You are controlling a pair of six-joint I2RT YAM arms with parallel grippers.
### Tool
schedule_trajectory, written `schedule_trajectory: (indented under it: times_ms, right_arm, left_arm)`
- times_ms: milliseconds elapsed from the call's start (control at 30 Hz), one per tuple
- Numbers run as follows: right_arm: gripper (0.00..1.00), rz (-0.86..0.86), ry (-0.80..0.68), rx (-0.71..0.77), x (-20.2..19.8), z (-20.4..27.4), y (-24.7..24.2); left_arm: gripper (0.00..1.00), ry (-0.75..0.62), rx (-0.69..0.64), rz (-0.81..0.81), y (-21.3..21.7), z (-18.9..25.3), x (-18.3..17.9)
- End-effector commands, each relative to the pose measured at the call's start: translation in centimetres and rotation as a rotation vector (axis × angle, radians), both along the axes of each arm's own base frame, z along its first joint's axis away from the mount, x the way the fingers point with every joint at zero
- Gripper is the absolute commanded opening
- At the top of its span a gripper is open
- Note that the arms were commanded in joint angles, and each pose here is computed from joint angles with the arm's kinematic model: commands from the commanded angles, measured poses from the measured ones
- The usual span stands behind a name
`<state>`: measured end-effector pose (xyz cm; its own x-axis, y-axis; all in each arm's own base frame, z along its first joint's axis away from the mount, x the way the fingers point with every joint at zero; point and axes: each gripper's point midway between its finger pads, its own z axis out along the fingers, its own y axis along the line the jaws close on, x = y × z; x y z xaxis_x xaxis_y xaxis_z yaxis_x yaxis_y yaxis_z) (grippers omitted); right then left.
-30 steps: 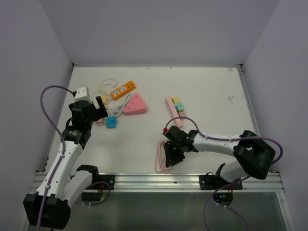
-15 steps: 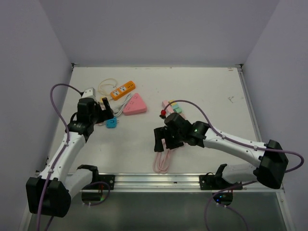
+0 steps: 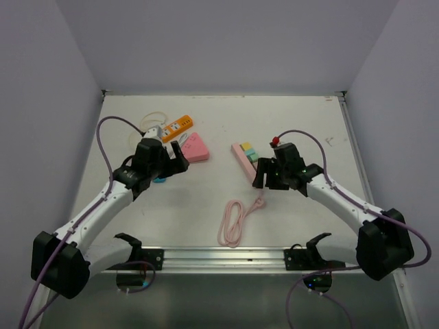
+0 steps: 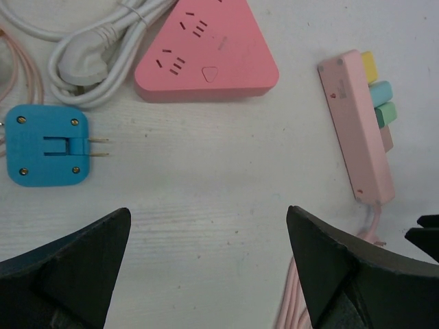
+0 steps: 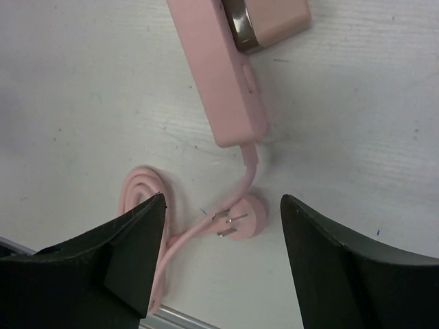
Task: Pull the plug off the socket
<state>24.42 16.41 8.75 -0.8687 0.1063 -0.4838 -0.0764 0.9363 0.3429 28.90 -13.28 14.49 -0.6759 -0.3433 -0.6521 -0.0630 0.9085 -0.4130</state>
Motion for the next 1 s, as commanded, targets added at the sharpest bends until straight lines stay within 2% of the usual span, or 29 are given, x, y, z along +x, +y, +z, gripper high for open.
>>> schedule_trajectory:
  times_ms: [0, 200, 467, 667, 800, 967]
  right_arm:
    - [0.71, 0.067, -0.078, 0.054, 2.9, 0.3, 1.8]
    - [0.71, 0.043, -0.074, -0.019, 5.6, -1.5, 1.7]
    - [0.58, 0.121, -0.074, -0.001, 6.7, -2.6, 3.3]
    - [0.38, 0.234, -0.072, -0.038, 4.9, -3.6, 5.6]
    - [0.24, 0.316, -0.068, -0.060, 1.7, -3.7, 8.6]
    - [0.18, 0.329, -0.051, -0.046, -1.4, -4.1, 10.5]
  left_arm:
    - [1.00, -0.012, -0.056, 0.013, -2.6, 1.3, 0.3]
    - [1.00, 0.040, -0.052, -0.019, -4.9, -0.3, -0.8]
    - [1.00, 0.057, -0.064, -0.017, -5.2, -1.4, -1.3]
    - [1.00, 0.075, -0.056, -0.025, -5.2, -2.3, -1.9]
    - [1.00, 0.080, -0.047, -0.023, -4.9, -2.6, -2.3]
    - [1.00, 0.082, -0.020, -0.011, -3.9, -2.8, -2.9]
